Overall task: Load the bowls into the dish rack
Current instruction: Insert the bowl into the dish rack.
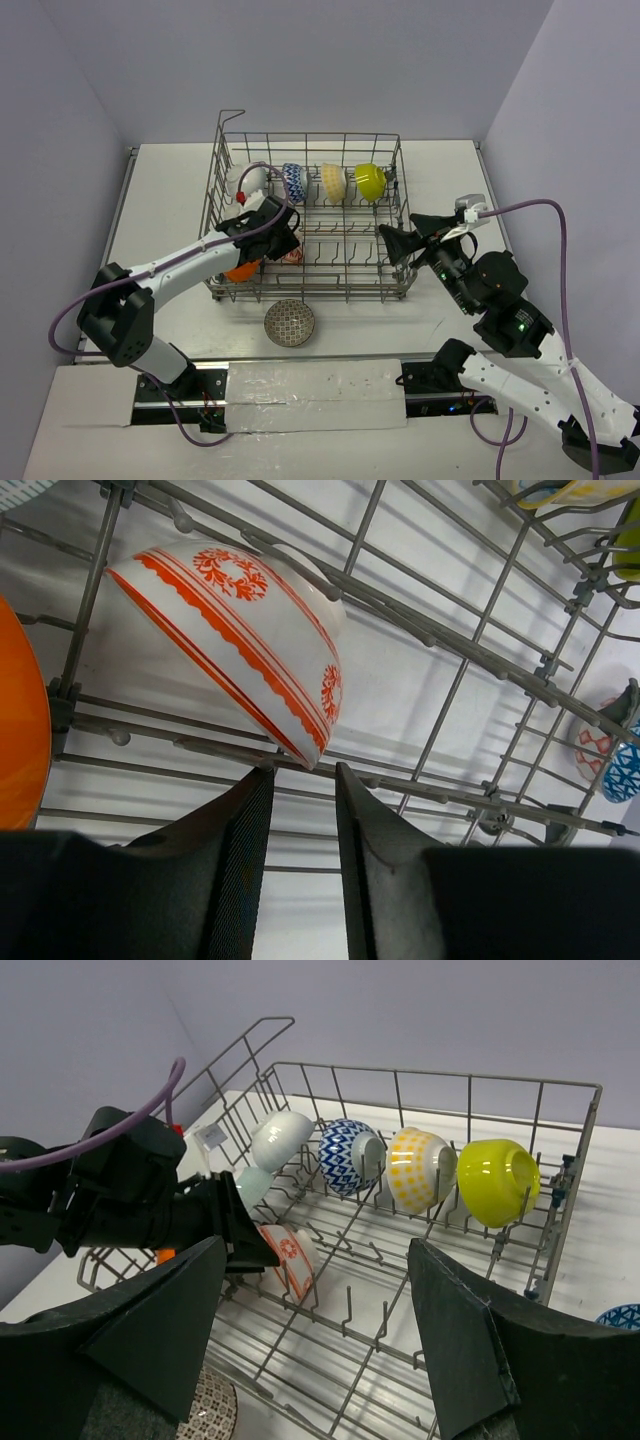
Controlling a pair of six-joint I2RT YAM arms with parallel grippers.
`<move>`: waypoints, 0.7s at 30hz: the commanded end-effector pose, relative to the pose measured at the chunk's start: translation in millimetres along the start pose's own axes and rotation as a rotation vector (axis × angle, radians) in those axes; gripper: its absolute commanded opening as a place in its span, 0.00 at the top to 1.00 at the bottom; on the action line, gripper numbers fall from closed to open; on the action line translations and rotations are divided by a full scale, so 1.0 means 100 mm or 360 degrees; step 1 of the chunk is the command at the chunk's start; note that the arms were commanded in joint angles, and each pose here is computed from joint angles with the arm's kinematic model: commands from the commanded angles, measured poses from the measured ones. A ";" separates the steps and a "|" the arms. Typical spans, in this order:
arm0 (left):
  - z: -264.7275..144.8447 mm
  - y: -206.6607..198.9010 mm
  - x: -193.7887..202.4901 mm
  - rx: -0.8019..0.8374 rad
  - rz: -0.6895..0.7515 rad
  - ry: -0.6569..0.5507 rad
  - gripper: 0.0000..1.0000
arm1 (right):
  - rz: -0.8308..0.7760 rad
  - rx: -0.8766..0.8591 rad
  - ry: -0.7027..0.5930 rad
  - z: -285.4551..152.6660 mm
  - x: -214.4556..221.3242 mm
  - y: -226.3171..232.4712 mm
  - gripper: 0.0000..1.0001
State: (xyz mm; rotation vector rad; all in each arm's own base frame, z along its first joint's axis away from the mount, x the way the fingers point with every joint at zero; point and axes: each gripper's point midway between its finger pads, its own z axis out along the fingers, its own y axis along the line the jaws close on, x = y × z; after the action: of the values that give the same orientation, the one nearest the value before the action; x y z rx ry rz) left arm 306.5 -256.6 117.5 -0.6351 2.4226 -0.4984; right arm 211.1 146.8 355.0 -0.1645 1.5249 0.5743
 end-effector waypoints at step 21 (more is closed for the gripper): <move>-0.28 -0.44 -0.15 0.0100 -0.0009 -0.0379 0.70 | 0.0076 -0.0055 -0.0126 -0.05 -0.15 0.05 0.20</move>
State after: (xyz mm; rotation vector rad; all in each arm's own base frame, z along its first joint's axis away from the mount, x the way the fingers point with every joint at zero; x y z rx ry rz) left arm 311.8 -274.6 151.7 -0.5874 2.2172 -0.4272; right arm 206.0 144.2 363.7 -0.1384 1.4804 0.6149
